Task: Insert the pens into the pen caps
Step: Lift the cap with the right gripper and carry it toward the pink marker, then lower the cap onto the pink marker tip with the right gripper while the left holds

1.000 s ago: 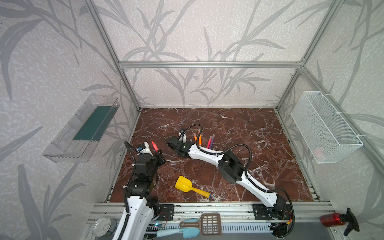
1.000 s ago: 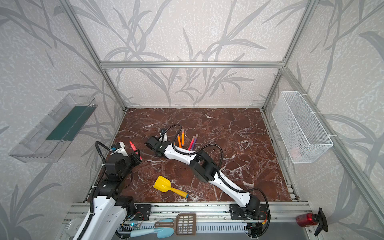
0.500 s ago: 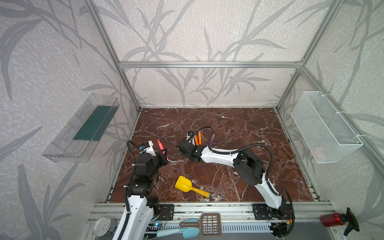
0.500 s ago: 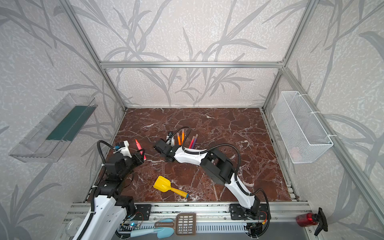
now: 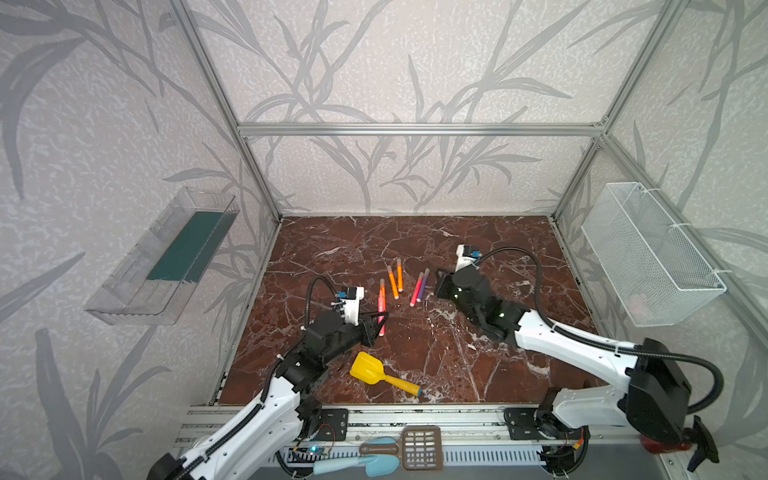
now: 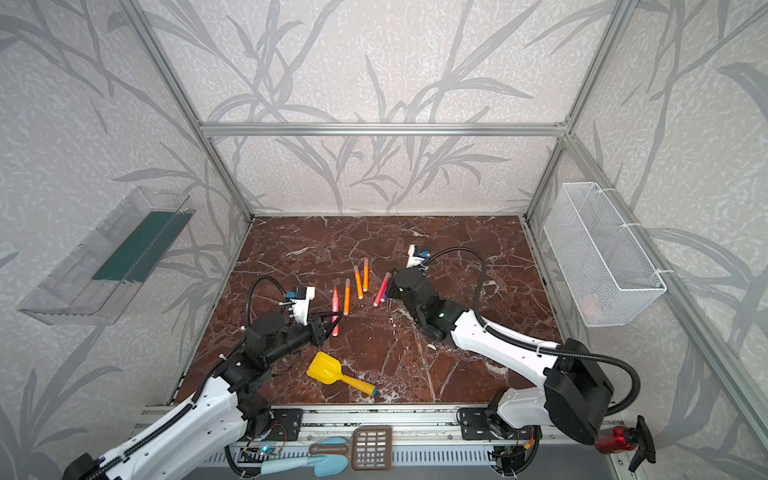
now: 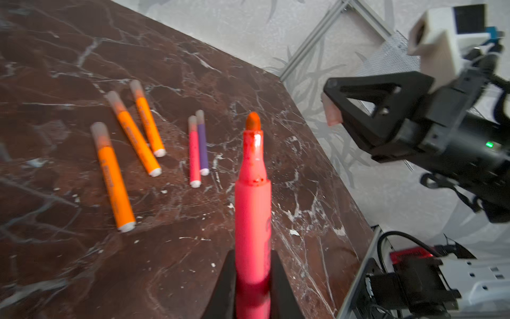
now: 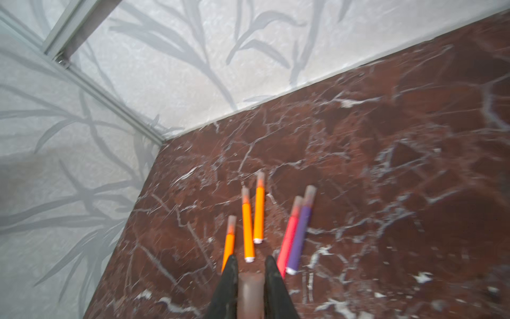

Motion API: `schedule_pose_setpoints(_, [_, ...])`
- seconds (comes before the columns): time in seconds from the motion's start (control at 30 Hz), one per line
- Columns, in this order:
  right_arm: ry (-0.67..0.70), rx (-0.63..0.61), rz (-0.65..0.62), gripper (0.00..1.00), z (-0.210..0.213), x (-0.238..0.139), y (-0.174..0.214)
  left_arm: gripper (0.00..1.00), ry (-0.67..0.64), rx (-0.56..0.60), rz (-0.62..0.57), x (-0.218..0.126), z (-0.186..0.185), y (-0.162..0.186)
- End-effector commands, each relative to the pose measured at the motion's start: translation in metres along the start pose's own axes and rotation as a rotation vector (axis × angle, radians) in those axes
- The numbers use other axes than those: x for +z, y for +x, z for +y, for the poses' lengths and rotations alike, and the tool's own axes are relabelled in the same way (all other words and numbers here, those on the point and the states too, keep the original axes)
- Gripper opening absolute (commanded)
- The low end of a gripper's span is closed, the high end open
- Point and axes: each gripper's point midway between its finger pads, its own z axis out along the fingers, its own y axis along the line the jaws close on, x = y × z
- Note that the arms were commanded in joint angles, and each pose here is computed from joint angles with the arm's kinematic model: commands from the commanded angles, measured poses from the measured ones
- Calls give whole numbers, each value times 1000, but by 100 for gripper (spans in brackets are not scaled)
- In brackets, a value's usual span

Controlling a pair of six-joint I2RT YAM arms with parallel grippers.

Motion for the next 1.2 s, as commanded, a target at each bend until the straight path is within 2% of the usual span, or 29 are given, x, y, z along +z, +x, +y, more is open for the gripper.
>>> schedule_pose_setpoints(0.0, [-10,28,-13,0,-23,-17,-10,0,18,58,-61,9,-17,-6])
schedule_pose_setpoints(0.13, [-84,117,-23,0,-43,-31,-24,0,53,142,-7,27,-46,13])
schedule_pose_setpoints(0.37, [-277,135,-66,0,-16,-51,-37,0,155,252,66,48,-92,41])
schedule_pose_setpoints(0.57, [-406,158,-27,0,11,-51,-38,0,174,246,81,58,-95,47])
schedule_pose_setpoints(0.73, [-490,223,9,0,25,-53,-16,0,138,230,45,62,-89,43])
schedule_pose_setpoints(0.87, [-498,229,16,0,29,-56,2,0,138,229,43,64,-89,43])
schedule_pose_setpoints(1.17, [-499,226,8,0,31,-59,9,0,166,210,45,69,-93,46])
